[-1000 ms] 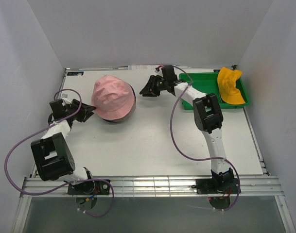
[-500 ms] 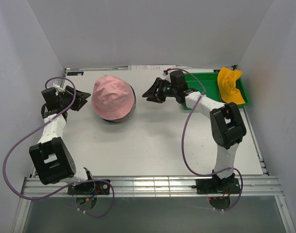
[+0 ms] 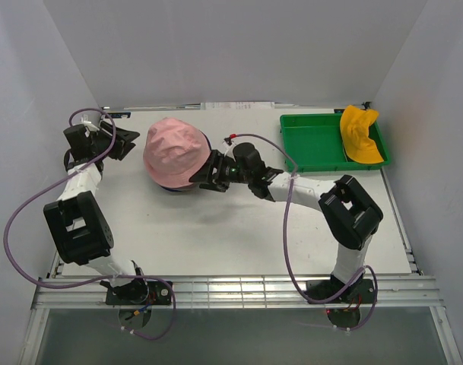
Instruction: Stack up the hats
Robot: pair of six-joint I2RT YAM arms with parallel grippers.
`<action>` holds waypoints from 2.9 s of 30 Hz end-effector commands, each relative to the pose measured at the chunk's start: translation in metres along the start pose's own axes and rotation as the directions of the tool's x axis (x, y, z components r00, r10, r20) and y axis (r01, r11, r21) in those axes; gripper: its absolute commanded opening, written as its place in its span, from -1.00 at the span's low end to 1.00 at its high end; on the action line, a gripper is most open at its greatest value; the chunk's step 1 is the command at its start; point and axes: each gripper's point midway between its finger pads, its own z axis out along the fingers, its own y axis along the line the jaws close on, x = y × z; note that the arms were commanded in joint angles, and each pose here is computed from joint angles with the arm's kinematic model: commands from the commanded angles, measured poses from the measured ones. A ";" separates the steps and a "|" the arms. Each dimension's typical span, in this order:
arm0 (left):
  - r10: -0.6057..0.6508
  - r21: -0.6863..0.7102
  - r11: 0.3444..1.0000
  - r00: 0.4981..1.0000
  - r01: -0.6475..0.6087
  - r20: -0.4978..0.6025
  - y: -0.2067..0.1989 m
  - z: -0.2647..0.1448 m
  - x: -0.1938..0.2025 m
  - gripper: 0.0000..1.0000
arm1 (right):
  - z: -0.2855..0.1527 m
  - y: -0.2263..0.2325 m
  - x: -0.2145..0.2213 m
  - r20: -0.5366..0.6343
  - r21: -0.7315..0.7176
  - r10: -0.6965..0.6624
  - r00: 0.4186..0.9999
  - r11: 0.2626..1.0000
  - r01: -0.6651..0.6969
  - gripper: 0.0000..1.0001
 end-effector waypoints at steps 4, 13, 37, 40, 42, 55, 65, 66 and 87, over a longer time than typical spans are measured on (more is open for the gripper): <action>0.054 0.060 0.997 0.999 -0.054 0.002 -0.027 -0.009 -0.005 0.22 | 0.008 0.028 -0.020 0.197 -0.074 -0.007 0.980 0.997 0.022 0.33; 0.051 0.022 0.998 0.999 -0.051 -0.011 -0.020 -0.016 0.004 0.20 | 0.028 0.018 -0.011 0.205 -0.093 0.041 0.978 0.995 -0.022 0.28; 0.063 0.017 0.998 0.998 -0.063 -0.010 -0.022 -0.019 0.004 0.19 | 0.036 -0.005 -0.006 0.241 -0.051 0.055 0.969 0.998 -0.044 -0.14; 0.063 0.014 0.998 0.998 -0.063 -0.010 -0.020 -0.018 0.004 0.19 | 0.034 -0.008 -0.008 0.246 -0.044 0.055 0.968 0.998 -0.046 -0.31; 0.064 0.013 0.998 0.998 -0.064 -0.009 -0.020 -0.019 0.004 0.19 | 0.032 -0.012 -0.010 0.250 -0.036 0.059 0.966 0.998 -0.052 -0.42; 0.059 0.002 0.998 0.998 -0.059 -0.010 -0.012 -0.016 0.007 0.19 | 0.012 -0.028 -0.021 0.212 -0.024 0.096 0.973 0.995 -0.093 -0.82; 0.045 0.024 0.999 0.998 -0.044 -0.035 -0.006 -0.013 0.016 0.21 | 0.011 -0.031 -0.036 0.092 -0.052 0.110 0.990 0.993 -0.105 -0.84; 0.043 0.029 0.999 0.998 -0.042 -0.043 -0.006 -0.013 0.018 0.21 | 0.010 -0.027 -0.037 0.064 -0.072 0.108 0.992 0.992 -0.103 -0.84; 0.047 0.115 0.992 0.998 -0.043 -0.035 -0.011 -0.002 0.015 0.24 | 0.001 -0.068 -0.111 -0.143 0.004 0.022 0.990 1.000 -0.022 -0.84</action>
